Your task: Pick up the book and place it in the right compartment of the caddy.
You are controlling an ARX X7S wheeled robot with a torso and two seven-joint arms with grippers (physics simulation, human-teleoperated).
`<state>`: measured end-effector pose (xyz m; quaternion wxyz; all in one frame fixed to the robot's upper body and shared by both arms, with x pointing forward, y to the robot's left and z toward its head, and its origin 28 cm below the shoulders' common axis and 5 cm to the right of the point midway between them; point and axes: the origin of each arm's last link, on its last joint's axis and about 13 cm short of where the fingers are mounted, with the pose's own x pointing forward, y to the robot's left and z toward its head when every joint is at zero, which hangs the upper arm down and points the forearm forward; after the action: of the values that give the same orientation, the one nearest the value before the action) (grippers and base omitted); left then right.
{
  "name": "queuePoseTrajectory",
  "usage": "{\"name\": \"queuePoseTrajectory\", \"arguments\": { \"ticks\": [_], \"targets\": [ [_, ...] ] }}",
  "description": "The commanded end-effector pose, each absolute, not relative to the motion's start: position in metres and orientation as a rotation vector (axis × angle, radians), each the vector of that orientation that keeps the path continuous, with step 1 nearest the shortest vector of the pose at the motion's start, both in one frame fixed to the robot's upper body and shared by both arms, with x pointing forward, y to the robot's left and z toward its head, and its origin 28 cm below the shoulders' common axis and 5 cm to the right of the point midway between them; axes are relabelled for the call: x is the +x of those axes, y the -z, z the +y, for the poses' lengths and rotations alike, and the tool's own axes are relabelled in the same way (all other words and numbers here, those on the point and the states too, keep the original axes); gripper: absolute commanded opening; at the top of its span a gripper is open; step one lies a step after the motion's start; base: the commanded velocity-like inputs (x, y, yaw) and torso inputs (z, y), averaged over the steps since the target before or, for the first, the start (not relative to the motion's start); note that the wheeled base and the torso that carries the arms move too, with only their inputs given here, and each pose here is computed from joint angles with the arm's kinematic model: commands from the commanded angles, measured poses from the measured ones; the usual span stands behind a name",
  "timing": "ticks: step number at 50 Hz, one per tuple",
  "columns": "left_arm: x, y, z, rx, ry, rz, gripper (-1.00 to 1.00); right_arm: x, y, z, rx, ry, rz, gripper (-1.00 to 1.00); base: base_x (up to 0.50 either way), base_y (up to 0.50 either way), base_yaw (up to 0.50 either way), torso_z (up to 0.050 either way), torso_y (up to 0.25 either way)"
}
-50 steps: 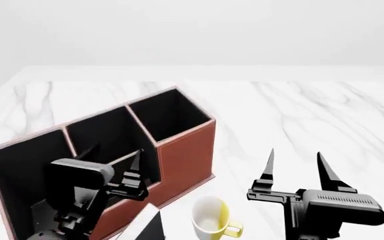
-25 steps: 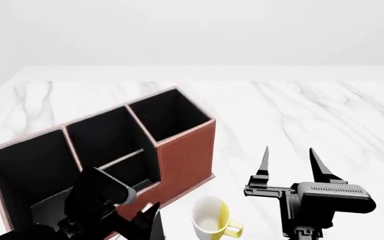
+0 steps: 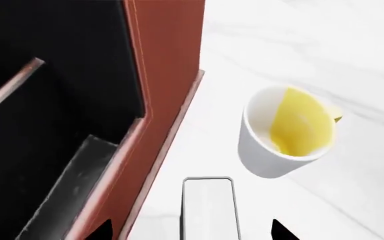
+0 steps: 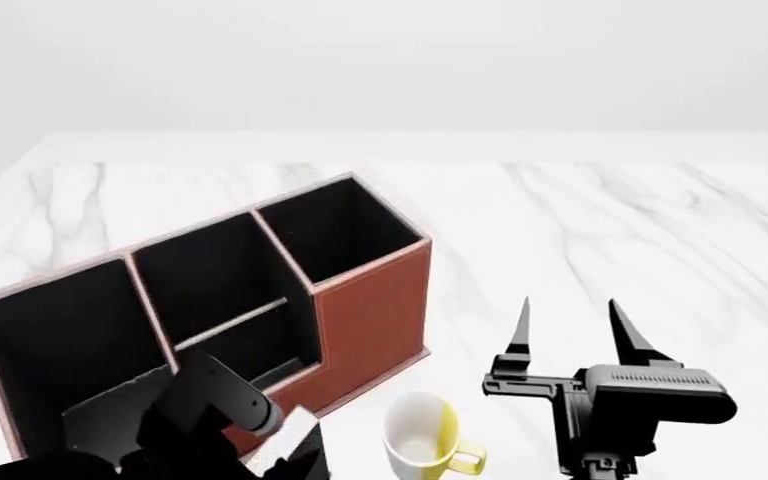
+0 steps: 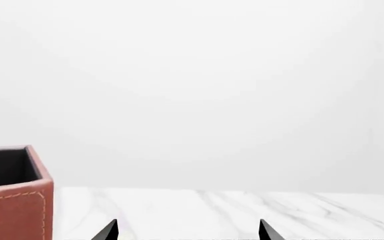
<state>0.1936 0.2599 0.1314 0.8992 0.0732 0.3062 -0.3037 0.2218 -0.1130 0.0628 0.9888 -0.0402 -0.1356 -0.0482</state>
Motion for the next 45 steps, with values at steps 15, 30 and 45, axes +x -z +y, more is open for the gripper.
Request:
{"name": "queuePoseTrajectory", "arguments": {
  "ticks": [15,30,45],
  "targets": [
    [0.203,-0.102,0.257,0.119,0.593,0.820,1.00,0.218,-0.058,-0.112,-0.083,0.084,-0.258,1.00,0.00,0.00,0.00,0.000,0.000],
    [0.207,-0.079,0.250,0.156,0.634,0.886,1.00,0.216,-0.055,-0.111,-0.079,0.081,-0.249,1.00,0.00,0.00,0.00,-0.003,0.000],
    [0.208,-0.078,0.250,0.181,0.603,0.842,-1.00,0.217,-0.054,-0.111,-0.080,0.078,-0.246,1.00,0.00,0.00,0.00,-0.006,0.000]
  ]
}}
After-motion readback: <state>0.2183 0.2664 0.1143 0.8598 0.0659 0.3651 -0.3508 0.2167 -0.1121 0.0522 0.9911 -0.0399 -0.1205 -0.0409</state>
